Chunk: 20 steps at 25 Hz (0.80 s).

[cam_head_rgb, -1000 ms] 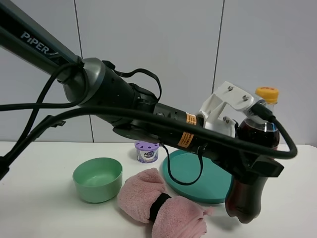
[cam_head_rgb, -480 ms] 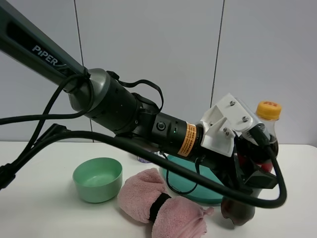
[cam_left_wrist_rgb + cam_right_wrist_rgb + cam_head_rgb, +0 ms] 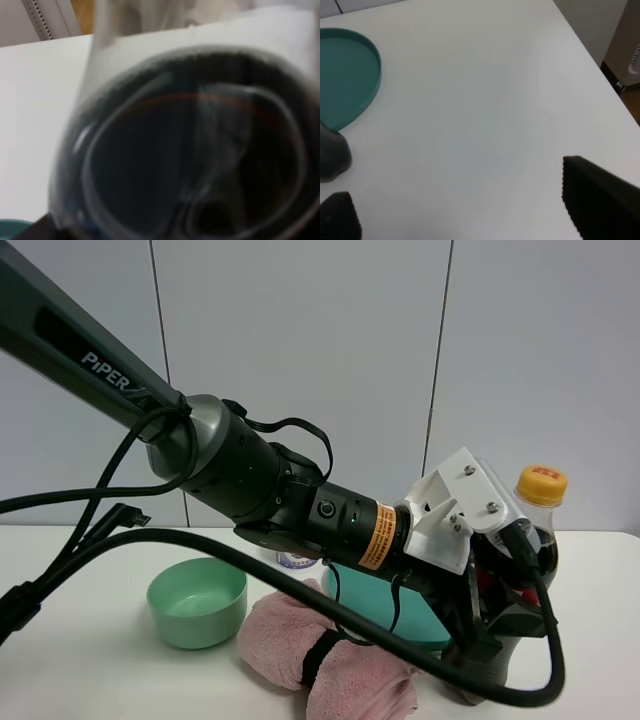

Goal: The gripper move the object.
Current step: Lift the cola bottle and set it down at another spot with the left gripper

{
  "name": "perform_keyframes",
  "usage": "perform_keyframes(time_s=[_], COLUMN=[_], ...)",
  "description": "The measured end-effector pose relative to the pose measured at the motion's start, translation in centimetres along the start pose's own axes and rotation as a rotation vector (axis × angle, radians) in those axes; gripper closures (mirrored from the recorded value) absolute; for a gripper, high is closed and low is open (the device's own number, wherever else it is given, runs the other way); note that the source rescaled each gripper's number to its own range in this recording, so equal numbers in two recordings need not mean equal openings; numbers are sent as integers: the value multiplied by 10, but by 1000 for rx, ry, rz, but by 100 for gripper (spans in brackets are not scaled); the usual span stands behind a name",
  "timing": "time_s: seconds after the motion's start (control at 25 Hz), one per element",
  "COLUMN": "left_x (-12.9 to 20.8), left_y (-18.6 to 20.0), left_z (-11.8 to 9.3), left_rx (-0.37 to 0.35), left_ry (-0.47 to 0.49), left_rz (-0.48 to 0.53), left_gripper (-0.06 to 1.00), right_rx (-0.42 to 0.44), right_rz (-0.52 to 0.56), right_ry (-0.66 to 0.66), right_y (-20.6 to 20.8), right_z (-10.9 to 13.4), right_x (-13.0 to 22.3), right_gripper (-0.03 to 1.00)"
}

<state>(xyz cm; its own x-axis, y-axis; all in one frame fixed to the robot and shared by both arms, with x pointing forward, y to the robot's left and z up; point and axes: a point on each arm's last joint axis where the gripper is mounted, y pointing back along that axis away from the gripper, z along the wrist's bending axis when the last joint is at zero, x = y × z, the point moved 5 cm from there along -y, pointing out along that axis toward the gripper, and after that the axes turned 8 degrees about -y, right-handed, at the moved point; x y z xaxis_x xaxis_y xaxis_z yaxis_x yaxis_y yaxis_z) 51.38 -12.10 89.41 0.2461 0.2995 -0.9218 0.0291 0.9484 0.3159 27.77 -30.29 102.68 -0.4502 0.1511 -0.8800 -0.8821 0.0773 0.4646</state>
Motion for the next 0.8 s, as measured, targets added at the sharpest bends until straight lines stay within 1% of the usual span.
perform_keyframes(time_s=[0.2, 0.64, 0.8], left_x=[2, 2, 2], left_y=[0, 0, 0], left_z=[3, 4, 5], left_rx=[-23, -29, -34], left_ry=[21, 25, 27], left_rz=[6, 8, 8], left_gripper=[94, 94, 92], right_rx=[0, 0, 0], right_rz=[0, 0, 0], right_ry=[0, 0, 0], right_y=[0, 0, 0], right_z=[0, 0, 0], right_x=[0, 0, 0], right_gripper=[-3, -3, -3])
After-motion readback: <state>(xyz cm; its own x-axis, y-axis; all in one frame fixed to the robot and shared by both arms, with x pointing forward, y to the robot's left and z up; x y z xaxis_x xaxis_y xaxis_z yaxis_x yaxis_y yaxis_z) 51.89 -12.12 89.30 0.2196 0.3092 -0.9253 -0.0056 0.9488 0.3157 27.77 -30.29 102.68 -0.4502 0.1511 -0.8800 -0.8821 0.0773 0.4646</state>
